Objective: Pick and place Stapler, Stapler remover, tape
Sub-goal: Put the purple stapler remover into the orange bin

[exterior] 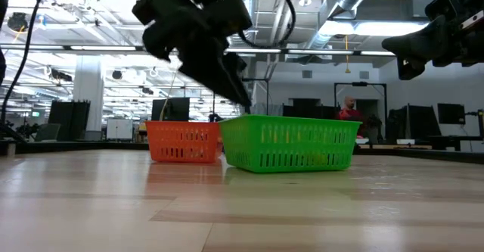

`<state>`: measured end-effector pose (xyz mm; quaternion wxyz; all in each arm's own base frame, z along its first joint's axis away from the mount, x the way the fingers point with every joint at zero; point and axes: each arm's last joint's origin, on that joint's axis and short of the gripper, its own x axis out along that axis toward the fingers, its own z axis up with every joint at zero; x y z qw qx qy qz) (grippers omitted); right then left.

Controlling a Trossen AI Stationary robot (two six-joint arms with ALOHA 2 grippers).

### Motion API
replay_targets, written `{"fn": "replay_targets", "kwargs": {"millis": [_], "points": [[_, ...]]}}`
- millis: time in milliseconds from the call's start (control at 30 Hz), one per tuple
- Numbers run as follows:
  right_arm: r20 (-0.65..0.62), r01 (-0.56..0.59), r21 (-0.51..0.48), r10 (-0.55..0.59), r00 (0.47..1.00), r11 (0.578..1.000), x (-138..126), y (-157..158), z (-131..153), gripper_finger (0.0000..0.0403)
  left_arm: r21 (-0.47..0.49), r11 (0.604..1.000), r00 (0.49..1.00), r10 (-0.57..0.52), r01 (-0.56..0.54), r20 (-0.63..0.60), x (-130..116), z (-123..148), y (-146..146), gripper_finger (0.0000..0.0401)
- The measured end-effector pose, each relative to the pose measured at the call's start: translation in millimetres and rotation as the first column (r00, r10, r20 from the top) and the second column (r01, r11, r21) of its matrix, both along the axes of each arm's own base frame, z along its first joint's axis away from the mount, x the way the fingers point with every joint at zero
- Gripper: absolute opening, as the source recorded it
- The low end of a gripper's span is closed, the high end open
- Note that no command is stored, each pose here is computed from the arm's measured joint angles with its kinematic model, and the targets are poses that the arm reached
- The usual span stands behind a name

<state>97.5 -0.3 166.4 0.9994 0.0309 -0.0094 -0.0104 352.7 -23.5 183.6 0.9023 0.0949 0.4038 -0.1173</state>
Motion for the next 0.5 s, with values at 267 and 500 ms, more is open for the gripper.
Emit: {"fn": "replay_targets", "kwargs": {"millis": [267,500], "points": [[0.000,0.000,0.000,0.000,1.000,1.000,0,0,0,0.0001,0.025,0.999,0.986,0.036,-0.041,0.165,-19,55,3,0.0231],[0.001,0.000,0.000,0.000,1.000,1.000,0,0,0,0.0001,0.021,0.999,0.977,0.037,-0.043,0.212,-35,80,4,0.0222]]}}
